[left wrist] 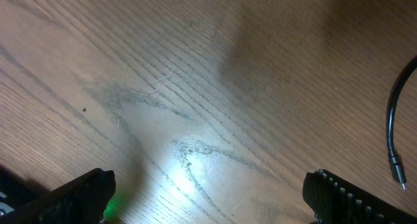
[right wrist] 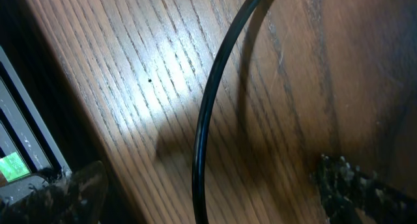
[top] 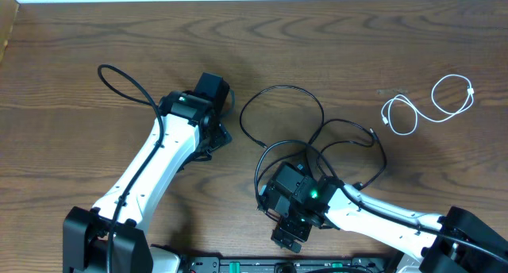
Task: Untangle cables
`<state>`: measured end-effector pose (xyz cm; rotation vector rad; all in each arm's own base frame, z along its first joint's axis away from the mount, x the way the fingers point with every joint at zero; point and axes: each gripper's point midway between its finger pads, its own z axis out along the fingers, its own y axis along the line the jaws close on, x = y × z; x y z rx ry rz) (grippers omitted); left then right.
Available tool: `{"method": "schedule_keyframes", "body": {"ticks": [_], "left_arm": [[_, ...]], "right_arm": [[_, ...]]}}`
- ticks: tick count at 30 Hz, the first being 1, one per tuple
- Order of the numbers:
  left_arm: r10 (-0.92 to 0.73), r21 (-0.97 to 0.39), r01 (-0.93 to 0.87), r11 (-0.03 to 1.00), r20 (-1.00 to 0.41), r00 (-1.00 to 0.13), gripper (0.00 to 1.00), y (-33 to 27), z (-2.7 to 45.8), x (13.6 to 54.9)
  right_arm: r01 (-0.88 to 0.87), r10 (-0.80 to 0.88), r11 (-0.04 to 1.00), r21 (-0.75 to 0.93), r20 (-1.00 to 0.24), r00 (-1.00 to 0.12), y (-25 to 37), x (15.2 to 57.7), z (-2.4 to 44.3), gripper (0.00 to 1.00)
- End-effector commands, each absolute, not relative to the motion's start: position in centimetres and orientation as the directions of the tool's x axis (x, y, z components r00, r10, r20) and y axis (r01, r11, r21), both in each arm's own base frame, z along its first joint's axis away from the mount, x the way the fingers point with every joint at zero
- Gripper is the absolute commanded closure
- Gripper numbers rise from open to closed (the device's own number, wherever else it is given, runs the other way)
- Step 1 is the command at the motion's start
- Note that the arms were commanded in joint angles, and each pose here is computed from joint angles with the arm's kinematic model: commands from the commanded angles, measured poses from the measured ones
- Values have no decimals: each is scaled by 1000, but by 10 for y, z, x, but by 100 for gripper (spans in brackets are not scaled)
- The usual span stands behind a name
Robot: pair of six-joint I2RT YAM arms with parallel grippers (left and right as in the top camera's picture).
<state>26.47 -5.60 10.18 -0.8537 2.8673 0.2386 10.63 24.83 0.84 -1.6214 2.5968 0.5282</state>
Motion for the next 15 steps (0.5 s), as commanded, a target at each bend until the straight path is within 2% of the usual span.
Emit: {"method": "schedule_keyframes", "body": {"ticks": [1, 15], "left_arm": [[-526, 112, -551, 827, -194, -828, 2, -54, 106, 268], [-526, 112, -551, 827, -194, -828, 2, -54, 106, 268]], "right_arm": [[-868, -861, 417, 269, -190, -472, 245, 105, 5, 1], [-858, -851, 437, 269, -183, -491, 245, 106, 5, 1]]}}
